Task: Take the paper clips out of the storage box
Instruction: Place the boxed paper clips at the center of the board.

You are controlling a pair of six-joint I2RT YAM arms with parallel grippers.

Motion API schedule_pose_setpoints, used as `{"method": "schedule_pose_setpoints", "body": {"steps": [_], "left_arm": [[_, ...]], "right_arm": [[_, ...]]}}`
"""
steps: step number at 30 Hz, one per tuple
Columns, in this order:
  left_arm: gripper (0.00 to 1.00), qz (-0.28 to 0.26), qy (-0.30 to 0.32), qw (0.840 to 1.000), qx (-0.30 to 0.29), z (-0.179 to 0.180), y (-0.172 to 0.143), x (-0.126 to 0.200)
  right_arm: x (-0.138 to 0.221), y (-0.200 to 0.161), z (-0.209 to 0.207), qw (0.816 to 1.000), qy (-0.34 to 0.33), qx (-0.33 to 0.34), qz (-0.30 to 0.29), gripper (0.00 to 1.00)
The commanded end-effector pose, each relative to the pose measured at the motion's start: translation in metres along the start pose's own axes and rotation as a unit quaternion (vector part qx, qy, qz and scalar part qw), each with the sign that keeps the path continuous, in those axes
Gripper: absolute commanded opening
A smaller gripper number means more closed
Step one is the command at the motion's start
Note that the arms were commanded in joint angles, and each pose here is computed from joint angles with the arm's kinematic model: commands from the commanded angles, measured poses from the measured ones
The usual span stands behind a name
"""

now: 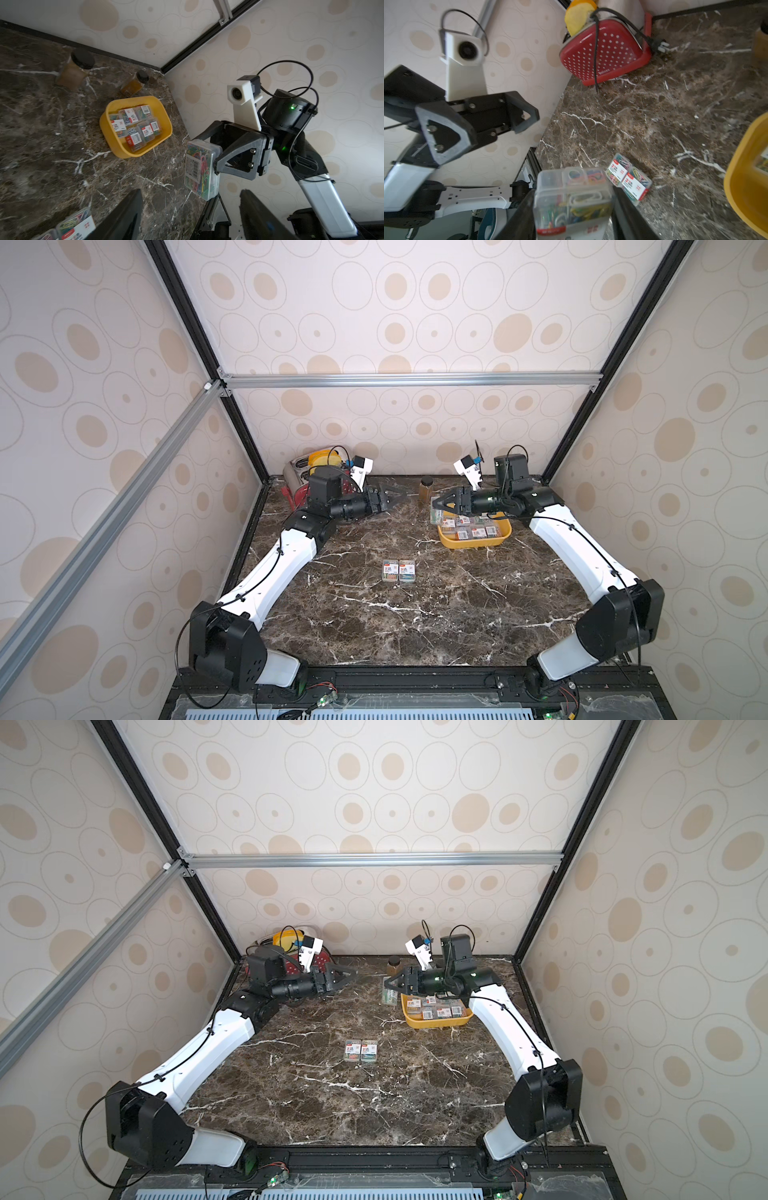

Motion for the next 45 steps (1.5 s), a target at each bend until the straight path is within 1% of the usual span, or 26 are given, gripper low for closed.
{"method": "schedule_pose_setpoints", "body": {"steps": [1, 4, 8, 13, 17, 20, 23, 29, 37, 45], "left_arm": [[0.76, 0.032, 0.103, 0.993, -0.056, 0.02, -0.008, 0.013], [0.75, 0.036, 0.17, 0.983, -0.065, 0.036, -0.012, 0.023], [0.76, 0.042, 0.228, 0.97, -0.077, 0.051, -0.019, 0.035], [0.77, 0.068, 0.287, 0.951, -0.088, 0.069, -0.035, 0.048], [0.79, 0.081, 0.317, 0.94, -0.102, 0.077, -0.044, 0.059], [0.81, 0.095, 0.328, 0.934, -0.107, 0.083, -0.052, 0.062], [0.83, 0.102, 0.333, 0.931, -0.108, 0.087, -0.056, 0.062], [0.87, 0.113, 0.328, 0.932, -0.101, 0.092, -0.063, 0.057], [0.89, 0.117, 0.321, 0.934, -0.1, 0.093, -0.064, 0.053], [0.89, 0.122, 0.316, 0.935, -0.101, 0.095, -0.063, 0.049]], "right_arm": [[-0.009, -0.026, -0.024, 0.995, -0.082, 0.01, 0.048, 0.33], [-0.021, -0.044, -0.046, 0.988, -0.13, 0.002, 0.083, 0.32], [-0.038, -0.063, -0.068, 0.977, -0.177, -0.011, 0.118, 0.31], [-0.064, -0.083, -0.093, 0.961, -0.226, -0.026, 0.157, 0.3], [-0.08, -0.093, -0.11, 0.95, -0.254, -0.038, 0.18, 0.28], [-0.092, -0.096, -0.121, 0.944, -0.268, -0.044, 0.188, 0.28], [-0.102, -0.099, -0.129, 0.936, -0.284, -0.047, 0.202, 0.29], [-0.116, -0.1, -0.152, 0.92, -0.328, -0.052, 0.208, 0.29], [-0.129, -0.097, -0.172, 0.902, -0.37, -0.066, 0.214, 0.3], [-0.131, -0.103, -0.171, 0.899, -0.371, -0.084, 0.216, 0.32]]}}
Point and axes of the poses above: each gripper's point midway between its finger pads, its own x axis back along the fingers, its own z axis along the line the jaws close on, y = z × x, the point moved 3 cm from there along x, back along the fingers, and after that the axes turned 10 degrees about -x, right-handed, at the moved point
